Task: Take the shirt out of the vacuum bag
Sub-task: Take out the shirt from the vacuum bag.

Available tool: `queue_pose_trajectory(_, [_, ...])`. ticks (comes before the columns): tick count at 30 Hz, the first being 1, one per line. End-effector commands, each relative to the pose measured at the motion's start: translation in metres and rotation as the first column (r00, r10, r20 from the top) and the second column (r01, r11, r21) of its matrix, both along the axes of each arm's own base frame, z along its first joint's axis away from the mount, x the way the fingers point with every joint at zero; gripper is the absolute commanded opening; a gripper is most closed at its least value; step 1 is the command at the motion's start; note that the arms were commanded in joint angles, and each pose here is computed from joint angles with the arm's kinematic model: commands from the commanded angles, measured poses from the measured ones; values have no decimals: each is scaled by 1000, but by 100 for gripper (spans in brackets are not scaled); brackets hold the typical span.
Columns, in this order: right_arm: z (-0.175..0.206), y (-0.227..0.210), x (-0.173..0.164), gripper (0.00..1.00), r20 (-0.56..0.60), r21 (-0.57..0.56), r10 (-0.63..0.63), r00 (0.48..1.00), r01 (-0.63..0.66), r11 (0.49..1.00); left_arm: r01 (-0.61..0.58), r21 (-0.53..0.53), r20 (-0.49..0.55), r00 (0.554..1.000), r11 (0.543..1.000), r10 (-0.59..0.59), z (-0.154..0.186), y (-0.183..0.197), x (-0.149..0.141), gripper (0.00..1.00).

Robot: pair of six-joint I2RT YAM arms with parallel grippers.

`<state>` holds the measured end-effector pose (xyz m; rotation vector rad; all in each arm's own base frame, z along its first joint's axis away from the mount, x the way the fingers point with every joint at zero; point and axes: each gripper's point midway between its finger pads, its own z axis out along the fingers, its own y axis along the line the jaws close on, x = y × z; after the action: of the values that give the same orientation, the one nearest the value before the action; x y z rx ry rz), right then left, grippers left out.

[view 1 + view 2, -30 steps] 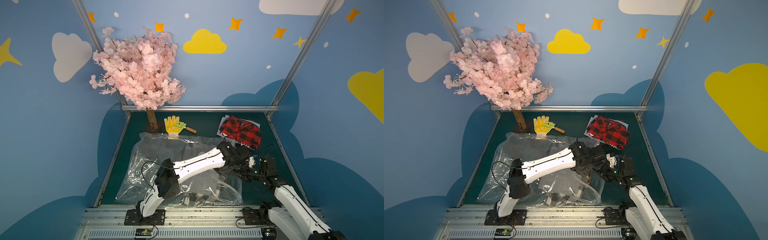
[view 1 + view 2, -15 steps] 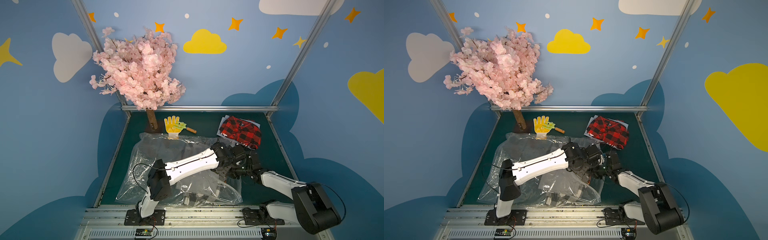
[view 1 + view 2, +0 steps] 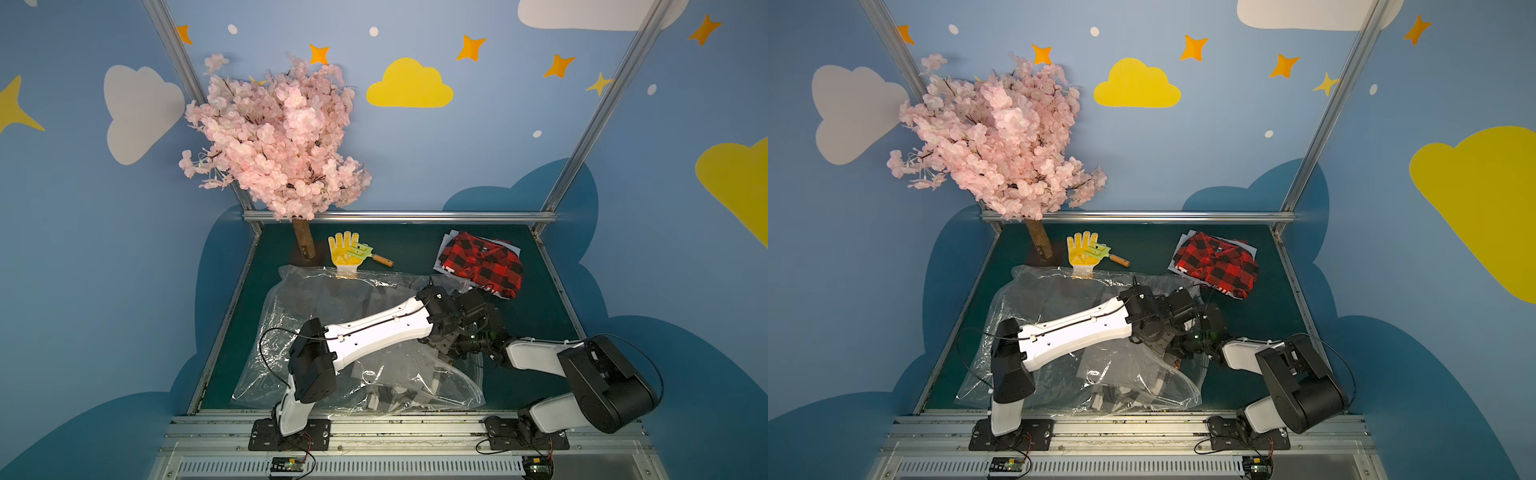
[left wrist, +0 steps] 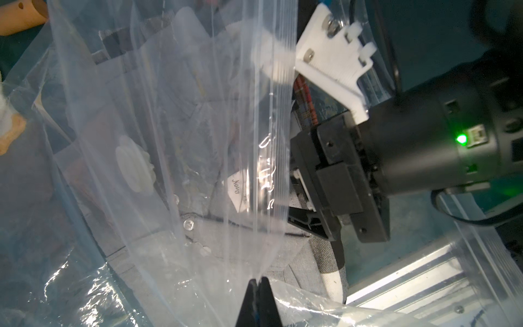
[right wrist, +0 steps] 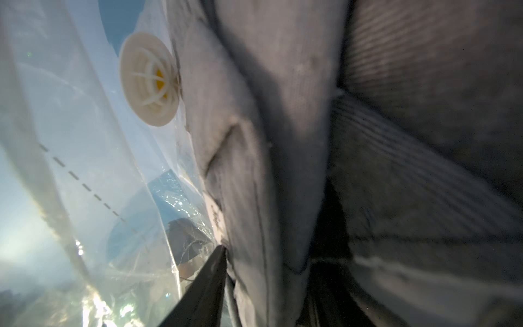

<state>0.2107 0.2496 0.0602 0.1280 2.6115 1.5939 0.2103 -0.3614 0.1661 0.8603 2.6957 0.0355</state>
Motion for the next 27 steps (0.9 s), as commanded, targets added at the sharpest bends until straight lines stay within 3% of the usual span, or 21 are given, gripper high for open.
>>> queue_pose_trajectory(1, [-2, 4, 2, 47, 13, 13, -7, 1000, 7, 1000, -13, -31, 12, 1000, 999, 13, 14, 5, 0, 3])
queue_pose_trajectory(13, [20, 33, 7, 46, 42, 129, 37, 998, -42, 991, -29, -61, 19, 999, 998, 30, 19, 12, 3, 3])
queue_pose_trajectory(27, [52, 28, 1, 7, 79, 67, 78, 994, -83, 994, -37, -74, 28, 999, 997, 39, 23, 19, 7, 3])
